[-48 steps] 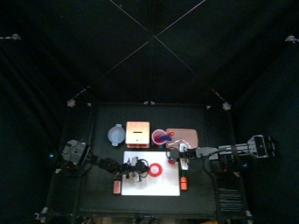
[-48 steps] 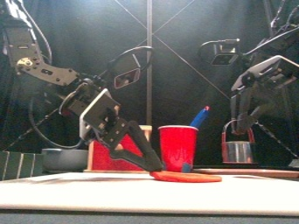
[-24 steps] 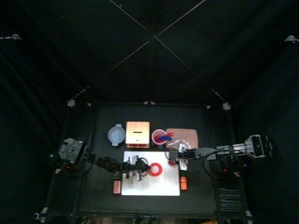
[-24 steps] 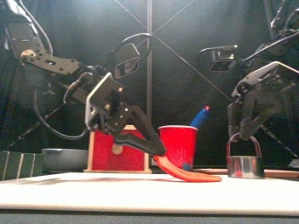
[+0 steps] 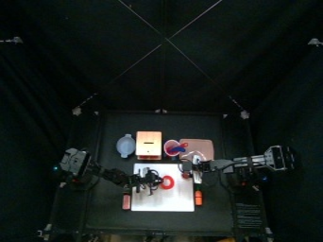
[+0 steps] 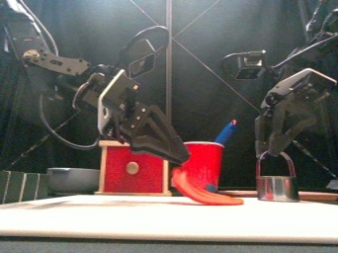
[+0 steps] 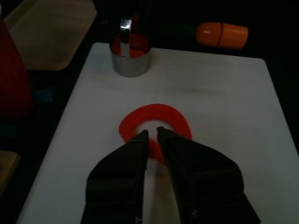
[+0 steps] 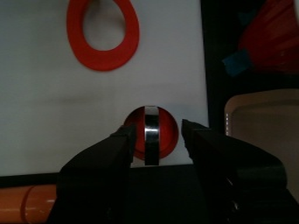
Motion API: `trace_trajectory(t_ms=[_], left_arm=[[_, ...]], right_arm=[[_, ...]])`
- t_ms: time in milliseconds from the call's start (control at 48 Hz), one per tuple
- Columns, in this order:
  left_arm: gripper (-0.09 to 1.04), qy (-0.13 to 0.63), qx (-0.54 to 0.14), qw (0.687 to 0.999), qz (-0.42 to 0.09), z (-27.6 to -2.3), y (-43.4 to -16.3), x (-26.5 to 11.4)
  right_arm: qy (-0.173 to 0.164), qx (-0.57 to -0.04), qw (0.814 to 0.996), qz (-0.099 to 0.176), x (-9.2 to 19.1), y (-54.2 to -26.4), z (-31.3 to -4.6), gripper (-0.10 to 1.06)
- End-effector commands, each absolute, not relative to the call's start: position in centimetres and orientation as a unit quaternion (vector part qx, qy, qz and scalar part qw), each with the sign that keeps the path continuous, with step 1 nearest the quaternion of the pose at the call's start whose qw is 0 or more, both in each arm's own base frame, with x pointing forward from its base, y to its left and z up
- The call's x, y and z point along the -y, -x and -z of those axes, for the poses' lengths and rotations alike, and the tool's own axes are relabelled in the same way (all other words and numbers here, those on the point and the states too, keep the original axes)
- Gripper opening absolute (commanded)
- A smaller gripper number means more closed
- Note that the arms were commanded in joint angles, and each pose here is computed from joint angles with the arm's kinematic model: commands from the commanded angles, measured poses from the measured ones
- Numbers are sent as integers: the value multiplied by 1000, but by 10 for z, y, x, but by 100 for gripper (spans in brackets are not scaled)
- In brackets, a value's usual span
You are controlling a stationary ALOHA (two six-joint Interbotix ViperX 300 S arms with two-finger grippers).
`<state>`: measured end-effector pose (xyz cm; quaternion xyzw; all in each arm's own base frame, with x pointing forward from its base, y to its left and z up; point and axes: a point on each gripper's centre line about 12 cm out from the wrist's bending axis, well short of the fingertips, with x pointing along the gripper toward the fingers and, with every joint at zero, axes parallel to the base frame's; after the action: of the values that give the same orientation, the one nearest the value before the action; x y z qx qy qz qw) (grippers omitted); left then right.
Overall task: Get the cutter from the drawer then cut the dough then place the extra dough in the bowl
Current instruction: Place the extra dough in the bowl
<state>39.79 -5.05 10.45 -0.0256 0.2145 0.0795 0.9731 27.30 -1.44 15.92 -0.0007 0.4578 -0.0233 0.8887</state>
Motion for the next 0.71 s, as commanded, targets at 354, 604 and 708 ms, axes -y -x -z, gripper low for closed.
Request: trace_trajectory(t_ms=[354,604,708], left_arm=[[80,25,-211,970,-114,-97,-410,22],[80,34,-260,960,-97,-89,-418,18],[80,28,-277,957,-78,-86,-418,21]], right_arm=[[-2,-438,899,27,16,-280,-171,82],[-4,-439,898,26,16,-280,-171,82],[-2,-439,898,23,14,-279,-170,82]])
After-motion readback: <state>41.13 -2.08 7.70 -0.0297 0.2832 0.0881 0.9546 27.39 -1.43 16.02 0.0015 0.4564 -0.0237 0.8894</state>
